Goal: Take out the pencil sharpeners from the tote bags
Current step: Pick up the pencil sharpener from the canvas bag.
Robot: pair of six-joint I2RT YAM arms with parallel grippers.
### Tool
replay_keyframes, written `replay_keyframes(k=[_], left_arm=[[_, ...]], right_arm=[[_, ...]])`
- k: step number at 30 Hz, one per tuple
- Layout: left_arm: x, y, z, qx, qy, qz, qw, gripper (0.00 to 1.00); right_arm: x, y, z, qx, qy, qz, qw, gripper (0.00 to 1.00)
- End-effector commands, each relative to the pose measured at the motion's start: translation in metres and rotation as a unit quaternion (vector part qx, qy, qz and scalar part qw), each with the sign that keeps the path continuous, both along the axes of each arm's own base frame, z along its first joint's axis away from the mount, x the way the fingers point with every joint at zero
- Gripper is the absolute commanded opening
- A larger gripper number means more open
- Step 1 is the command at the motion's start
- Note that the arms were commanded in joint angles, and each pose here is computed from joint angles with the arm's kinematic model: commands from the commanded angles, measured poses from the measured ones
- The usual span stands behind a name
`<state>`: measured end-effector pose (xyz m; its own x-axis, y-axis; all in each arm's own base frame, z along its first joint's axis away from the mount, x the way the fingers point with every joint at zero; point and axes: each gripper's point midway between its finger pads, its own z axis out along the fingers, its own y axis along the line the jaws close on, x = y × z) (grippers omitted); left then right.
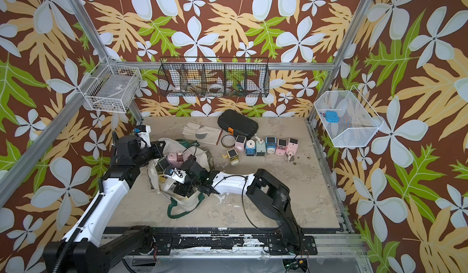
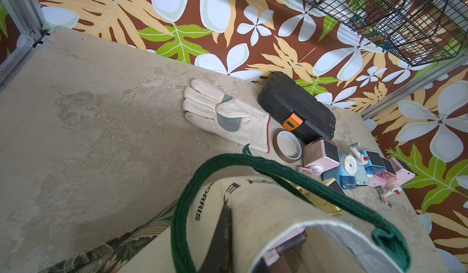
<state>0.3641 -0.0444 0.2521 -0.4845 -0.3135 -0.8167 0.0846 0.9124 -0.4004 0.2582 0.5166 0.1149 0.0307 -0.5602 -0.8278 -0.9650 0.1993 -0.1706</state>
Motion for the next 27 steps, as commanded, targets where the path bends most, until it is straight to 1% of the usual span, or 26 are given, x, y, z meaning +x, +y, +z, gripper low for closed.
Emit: replay_keyframes(k=[1,5,8,12,15,18,21,24,27], left_arm=[[0.007,-0.003,0.024,-0.012,-0.04,-0.006,0.999,0.0],[0.007,-0.002,0.024,-0.013,-0.04,-0.004,0.999,0.0],[0.007,-0.002,0.023,-0.014,-0.039,-0.005,0.999,0.0],[0.007,-0.002,0.023,-0.014,-0.039,-0.005,0.999,0.0],[0.007,-0.002,0.023,-0.015,-0.038,-0.005,0.999,0.0],[0.007,-0.003,0.023,-0.015,-0.039,-0.005,0.999,0.0],[0.007,-0.002,0.024,-0.015,-0.039,-0.005,0.999,0.0],[0.007,-0.003,0.023,-0.015,-0.039,-0.006,0.999,0.0],[0.006,-0.003,0.023,-0.015,-0.039,-0.006,0.999,0.0]], right_arm=[[-0.013,0.008,-0.004,-0.002,-0.001,0.063,0.998,0.92],[-0.036,0.015,-0.011,0.006,0.027,0.132,0.991,0.86],[-0.046,0.014,-0.016,0.001,0.049,0.152,0.987,0.8],[-0.046,0.006,-0.024,-0.007,0.042,0.145,0.989,0.76],[-0.039,0.005,-0.031,-0.021,0.037,0.127,0.991,0.69],[-0.038,0.005,-0.036,-0.028,0.043,0.125,0.991,0.62],[-0.039,0.004,-0.032,-0.031,0.046,0.121,0.991,0.55],[-0.039,0.0,-0.021,-0.02,0.039,0.114,0.992,0.48],[-0.039,-0.004,-0.012,-0.006,0.03,0.11,0.993,0.47]])
